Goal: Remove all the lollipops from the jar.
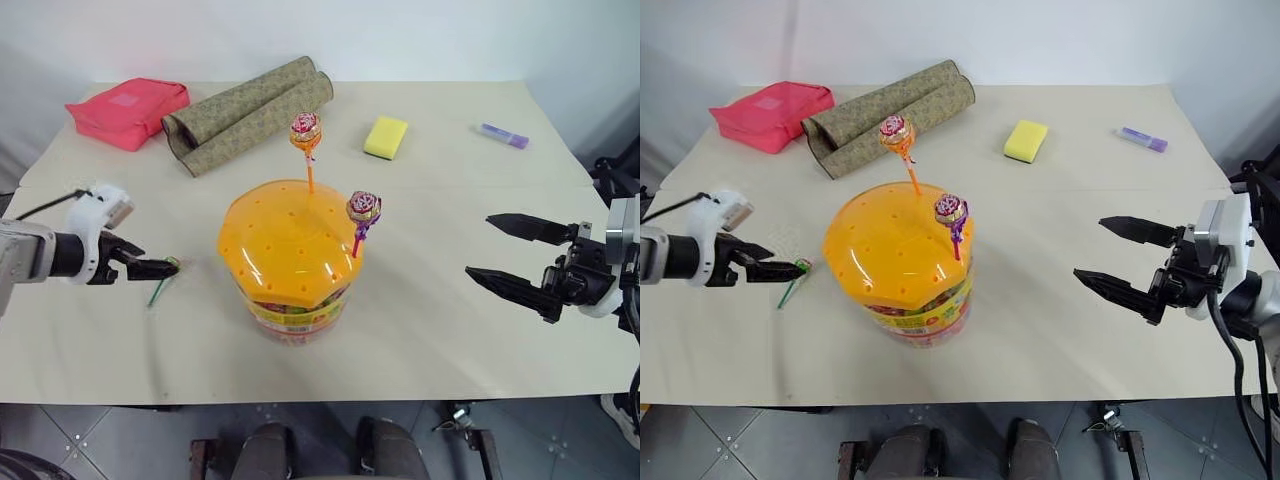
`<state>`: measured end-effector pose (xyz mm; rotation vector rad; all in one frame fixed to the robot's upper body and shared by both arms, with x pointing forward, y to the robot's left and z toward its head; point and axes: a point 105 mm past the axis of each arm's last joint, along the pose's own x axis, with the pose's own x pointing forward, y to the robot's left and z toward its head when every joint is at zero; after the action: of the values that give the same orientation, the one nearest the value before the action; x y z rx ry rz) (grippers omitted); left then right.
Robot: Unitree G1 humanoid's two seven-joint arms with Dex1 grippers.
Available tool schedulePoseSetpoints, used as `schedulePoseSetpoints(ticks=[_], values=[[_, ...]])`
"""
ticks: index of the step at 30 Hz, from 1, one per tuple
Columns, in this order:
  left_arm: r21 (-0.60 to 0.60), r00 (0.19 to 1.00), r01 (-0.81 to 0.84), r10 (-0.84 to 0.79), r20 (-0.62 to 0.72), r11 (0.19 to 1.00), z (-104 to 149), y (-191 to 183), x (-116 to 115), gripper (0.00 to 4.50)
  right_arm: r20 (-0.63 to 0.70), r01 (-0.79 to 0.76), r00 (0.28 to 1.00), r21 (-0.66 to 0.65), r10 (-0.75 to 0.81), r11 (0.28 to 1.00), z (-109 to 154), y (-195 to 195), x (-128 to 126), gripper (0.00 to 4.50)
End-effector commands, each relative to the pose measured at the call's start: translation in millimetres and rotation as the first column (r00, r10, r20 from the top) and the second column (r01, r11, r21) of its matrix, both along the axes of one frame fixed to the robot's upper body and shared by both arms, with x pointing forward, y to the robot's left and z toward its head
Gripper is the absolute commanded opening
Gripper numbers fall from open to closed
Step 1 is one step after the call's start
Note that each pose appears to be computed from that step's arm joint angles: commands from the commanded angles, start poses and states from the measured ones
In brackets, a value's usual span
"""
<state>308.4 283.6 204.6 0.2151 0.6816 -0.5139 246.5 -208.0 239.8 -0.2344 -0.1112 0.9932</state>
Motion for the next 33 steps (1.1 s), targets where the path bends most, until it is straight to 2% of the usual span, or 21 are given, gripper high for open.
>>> schedulePoseSetpoints(ticks=[1, 5, 9, 11, 13, 16, 19, 23, 29, 33], values=[[-0.057, 0.979, 0.133, -0.122, 0.165, 0.989, 50, -9, -6, 4.47, 0.076, -0.008, 0.997, -0.029, 0.011, 1.0, 24, 1, -10, 4.5], [-0.104, 0.935, 0.253, -0.215, 0.282, 0.962, 78, -17, -7, 4.47, 0.093, -0.019, 0.995, -0.038, 0.023, 0.999, 34, 8, -16, 4.5], [-0.118, 0.875, 0.357, -0.288, 0.39, 0.927, 90, -26, -4, 4.47, 0.11, -0.029, 0.993, -0.045, 0.034, 0.999, 41, 16, -21, 4.5], [-0.153, 0.796, 0.453, -0.32, 0.514, 0.879, 102, -35, -4, 4.47, 0.122, -0.039, 0.992, -0.043, 0.044, 0.998, 45, 22, -23, 4.5], [-0.164, 0.752, 0.504, -0.337, 0.567, 0.848, 106, -40, -5, 4.47, 0.126, -0.049, 0.991, -0.033, 0.053, 0.998, 49, 28, -24, 4.5], [-0.191, 0.645, 0.637, -0.38, 0.663, 0.747, 113, -49, -14, 4.47, 0.123, -0.07, 0.99, -0.026, 0.073, 0.997, 51, 37, -27, 4.5], [-0.186, 0.547, 0.755, -0.447, 0.708, 0.629, 113, -57, -29, 4.47, 0.117, -0.09, 0.989, -0.01, 0.091, 0.996, 52, 45, -27, 4.5], [-0.172, 0.472, 0.812, -0.453, 0.757, 0.558, 117, -61, -40, 4.47, 0.119, -0.145, 0.983, 0.004, 0.143, 0.989, 53, 59, -29, 4.5], [-0.21, 0.478, 0.843, -0.511, 0.714, 0.494, 100, -57, -54, 4.47, 0.109, -0.29, 0.954, 0.082, 0.28, 0.954, 62, 95, -25, 4.5], [-0.203, 0.494, 0.837, -0.544, 0.678, 0.508, 91, -53, -59, 4.47, 0.103, -0.373, 0.926, 0.08, 0.364, 0.924, 61, 113, -20, 4.5]])
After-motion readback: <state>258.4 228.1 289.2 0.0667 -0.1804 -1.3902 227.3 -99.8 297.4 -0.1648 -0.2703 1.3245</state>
